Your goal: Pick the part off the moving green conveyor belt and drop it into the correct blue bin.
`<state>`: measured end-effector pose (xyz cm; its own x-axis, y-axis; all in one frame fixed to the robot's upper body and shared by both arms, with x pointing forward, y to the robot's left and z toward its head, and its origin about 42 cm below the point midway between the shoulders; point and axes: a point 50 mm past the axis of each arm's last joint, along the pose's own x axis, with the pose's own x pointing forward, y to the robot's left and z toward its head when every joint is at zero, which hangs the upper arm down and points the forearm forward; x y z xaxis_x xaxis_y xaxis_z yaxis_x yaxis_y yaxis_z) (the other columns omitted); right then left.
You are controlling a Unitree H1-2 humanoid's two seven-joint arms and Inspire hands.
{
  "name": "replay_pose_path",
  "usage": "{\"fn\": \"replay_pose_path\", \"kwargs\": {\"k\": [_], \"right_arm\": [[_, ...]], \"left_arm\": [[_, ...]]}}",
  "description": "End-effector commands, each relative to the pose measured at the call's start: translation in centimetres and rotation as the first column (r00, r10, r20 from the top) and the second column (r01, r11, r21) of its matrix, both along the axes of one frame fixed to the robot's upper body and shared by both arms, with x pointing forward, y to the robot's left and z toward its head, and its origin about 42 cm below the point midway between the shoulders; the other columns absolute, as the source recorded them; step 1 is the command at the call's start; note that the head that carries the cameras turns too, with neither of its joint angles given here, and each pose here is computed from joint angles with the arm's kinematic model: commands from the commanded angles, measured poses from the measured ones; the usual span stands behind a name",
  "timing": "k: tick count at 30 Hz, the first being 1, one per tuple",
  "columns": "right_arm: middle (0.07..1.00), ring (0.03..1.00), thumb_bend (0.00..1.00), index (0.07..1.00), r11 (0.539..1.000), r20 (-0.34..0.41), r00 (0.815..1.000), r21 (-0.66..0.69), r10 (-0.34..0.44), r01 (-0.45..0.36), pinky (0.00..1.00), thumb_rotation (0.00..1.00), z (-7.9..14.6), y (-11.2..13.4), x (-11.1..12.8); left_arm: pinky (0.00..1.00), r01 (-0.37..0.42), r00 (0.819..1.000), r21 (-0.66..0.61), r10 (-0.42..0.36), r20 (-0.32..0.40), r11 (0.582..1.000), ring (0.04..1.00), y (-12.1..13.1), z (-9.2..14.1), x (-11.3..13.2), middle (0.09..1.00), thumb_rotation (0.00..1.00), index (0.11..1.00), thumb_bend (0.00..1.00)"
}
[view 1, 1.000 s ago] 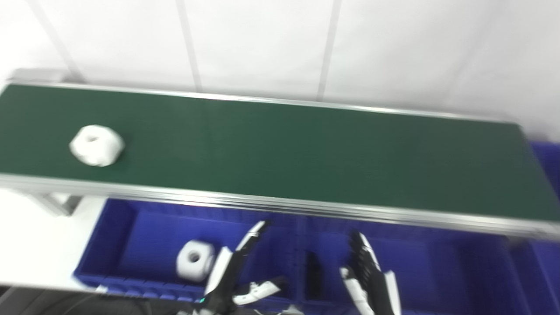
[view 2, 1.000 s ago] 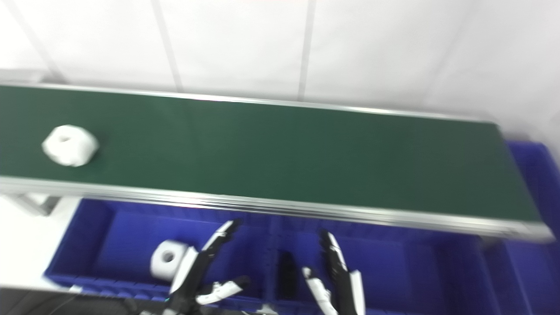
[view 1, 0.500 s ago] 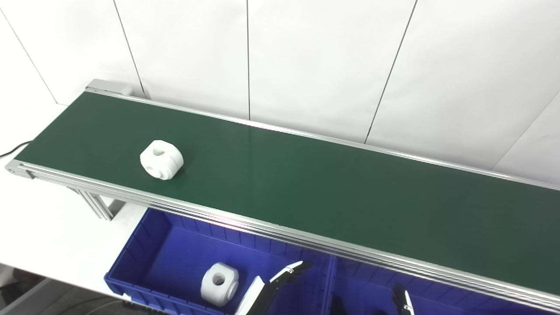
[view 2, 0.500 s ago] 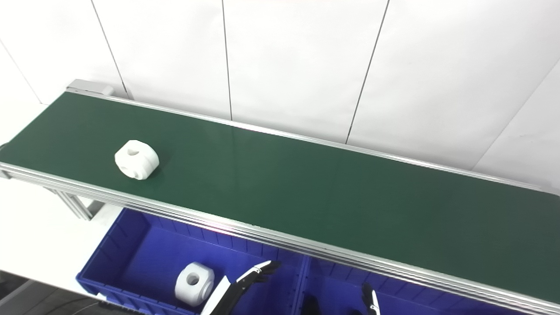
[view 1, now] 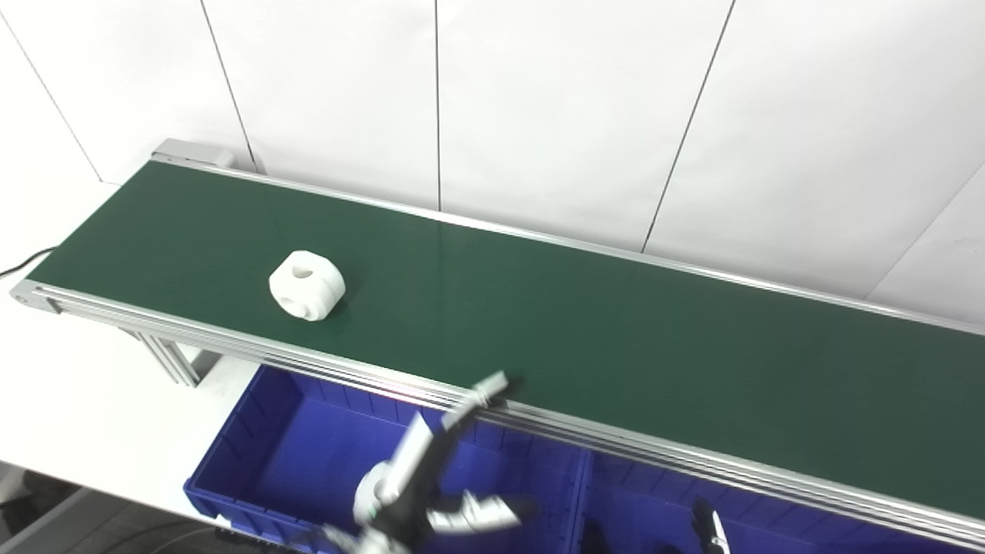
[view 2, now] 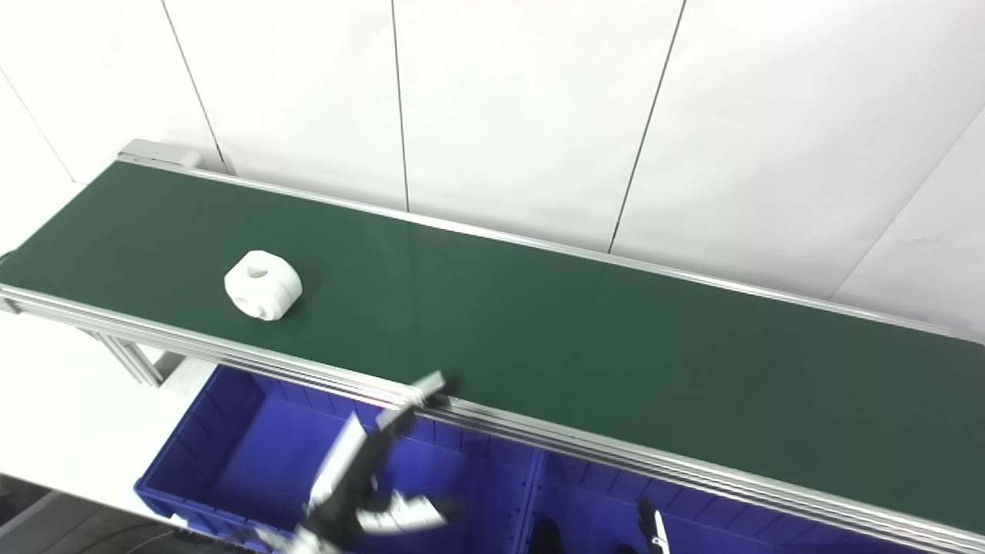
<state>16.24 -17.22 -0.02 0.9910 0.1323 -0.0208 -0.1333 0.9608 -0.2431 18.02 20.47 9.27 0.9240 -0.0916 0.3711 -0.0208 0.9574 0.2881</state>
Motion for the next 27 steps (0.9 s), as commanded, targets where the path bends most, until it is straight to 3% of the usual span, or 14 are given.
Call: {"fn": "replay_pose_path", "kwargs": {"k": [1,4,14,22,24,27], "right_arm": [[0.946,0.949,0.6,0.951,0.999,0.084,0.996,0.048,-0.005,0.001,0.97,1.0,1.1,0.7,0.6],[0.951,0.95,0.6,0.951,0.998,0.083,0.997,0.057,-0.003,-0.002,0.98,1.0,1.2,0.9,0.6],[0.923,0.917,0.61,0.929,0.999,0.116,0.993,0.033,-0.008,0.005,0.93,1.0,1.4,1.2,0.4],[0.911,0.912,0.62,0.928,0.999,0.109,0.994,0.037,-0.012,0.008,0.93,1.0,1.3,1.2,0.6],[0.909,0.908,0.64,0.923,0.999,0.106,0.994,0.043,-0.01,0.005,0.91,1.0,1.4,1.1,0.7],[0.91,0.911,0.65,0.928,0.999,0.102,0.995,0.045,-0.004,-0.001,0.92,0.99,1.3,1.0,0.8]], "left_arm": [[0.82,0.008,0.998,0.048,-0.011,0.058,0.999,0.887,1.1,2.2,1.6,0.91,0.61,0.9,0.69],[0.85,-0.022,0.998,0.15,0.013,0.06,0.988,0.902,2.9,3.9,3.4,0.919,0.67,0.911,0.68],[0.89,-0.045,0.999,0.336,0.035,0.036,0.941,0.936,6.4,6.8,8.2,0.947,0.64,0.95,0.64],[0.91,-0.026,0.999,0.468,0.039,-0.02,0.883,0.967,7.9,7.7,10.1,0.995,0.51,0.989,0.65],[0.91,-0.045,0.997,0.551,0.075,-0.034,0.834,0.972,9.7,8.5,11.8,0.996,0.47,0.993,0.65],[0.9,-0.057,0.991,0.588,0.115,-0.062,0.807,0.959,11.5,8.8,13.9,0.984,0.43,0.98,0.67]]}}
